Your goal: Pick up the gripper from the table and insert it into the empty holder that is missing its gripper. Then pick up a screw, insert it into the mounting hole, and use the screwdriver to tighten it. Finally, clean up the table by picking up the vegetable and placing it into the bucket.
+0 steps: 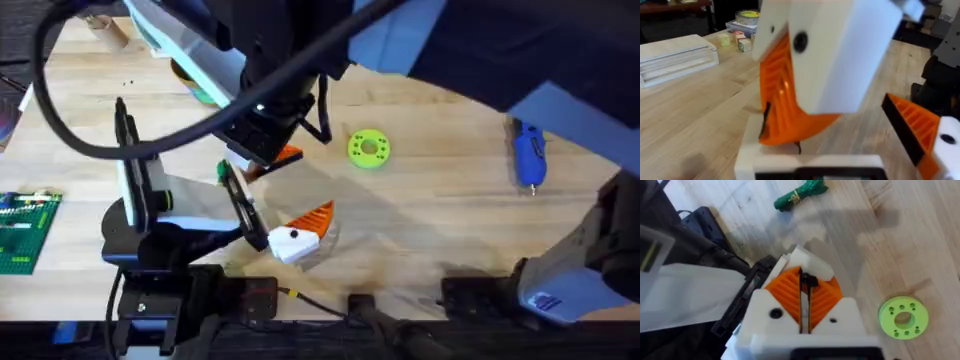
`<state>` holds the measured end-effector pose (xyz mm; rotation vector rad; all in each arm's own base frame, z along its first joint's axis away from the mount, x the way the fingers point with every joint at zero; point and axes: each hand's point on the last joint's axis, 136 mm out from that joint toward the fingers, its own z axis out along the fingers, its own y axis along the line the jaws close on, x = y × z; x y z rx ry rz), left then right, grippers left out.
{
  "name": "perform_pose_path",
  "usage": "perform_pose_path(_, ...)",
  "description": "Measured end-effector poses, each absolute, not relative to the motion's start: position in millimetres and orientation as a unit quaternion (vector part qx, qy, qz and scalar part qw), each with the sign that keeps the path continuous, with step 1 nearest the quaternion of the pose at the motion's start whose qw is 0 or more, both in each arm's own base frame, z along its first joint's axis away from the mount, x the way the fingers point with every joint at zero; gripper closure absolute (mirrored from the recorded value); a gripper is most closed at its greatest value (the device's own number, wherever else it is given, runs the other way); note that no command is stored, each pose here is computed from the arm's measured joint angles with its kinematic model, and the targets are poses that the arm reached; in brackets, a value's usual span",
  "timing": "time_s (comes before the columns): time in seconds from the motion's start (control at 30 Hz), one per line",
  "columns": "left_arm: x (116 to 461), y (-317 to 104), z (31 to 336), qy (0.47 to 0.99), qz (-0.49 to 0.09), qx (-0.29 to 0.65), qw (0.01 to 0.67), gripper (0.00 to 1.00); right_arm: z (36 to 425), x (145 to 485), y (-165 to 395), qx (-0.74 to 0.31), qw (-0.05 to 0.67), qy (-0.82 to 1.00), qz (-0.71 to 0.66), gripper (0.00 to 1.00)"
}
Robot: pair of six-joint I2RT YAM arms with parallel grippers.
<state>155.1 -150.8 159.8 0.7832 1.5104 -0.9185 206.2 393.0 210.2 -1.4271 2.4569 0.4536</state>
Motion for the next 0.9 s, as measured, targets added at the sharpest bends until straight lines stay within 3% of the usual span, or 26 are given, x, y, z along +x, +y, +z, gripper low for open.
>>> perform_pose_path(0.23, 155.8, -150.5, 159.9, 0.644, -0.389, 0.332, 0.569, 0.008, 210.2, 210.3, 390.1, -0.487, 0.131, 0.849, 0.157, 0.434)
perform_pose_path(0.47, 155.5, -150.6, 159.9, 0.643, -0.39, 0.333, 0.569, 0.009, 212.0, 243.9, 373.4, -0.448, 0.141, 0.869, 0.159, 0.109)
perform_pose_path(0.53, 155.5, -150.6, 159.9, 0.643, -0.39, 0.333, 0.569, 0.008, 214.3, 259.8, 363.0, -0.429, 0.148, 0.877, 0.157, 0.062)
perform_pose_path(0.9, 155.5, -150.6, 159.9, 0.643, -0.39, 0.333, 0.569, 0.022, 250.7, 346.1, 297.0, -0.32, 0.216, 0.909, 0.155, 0.049)
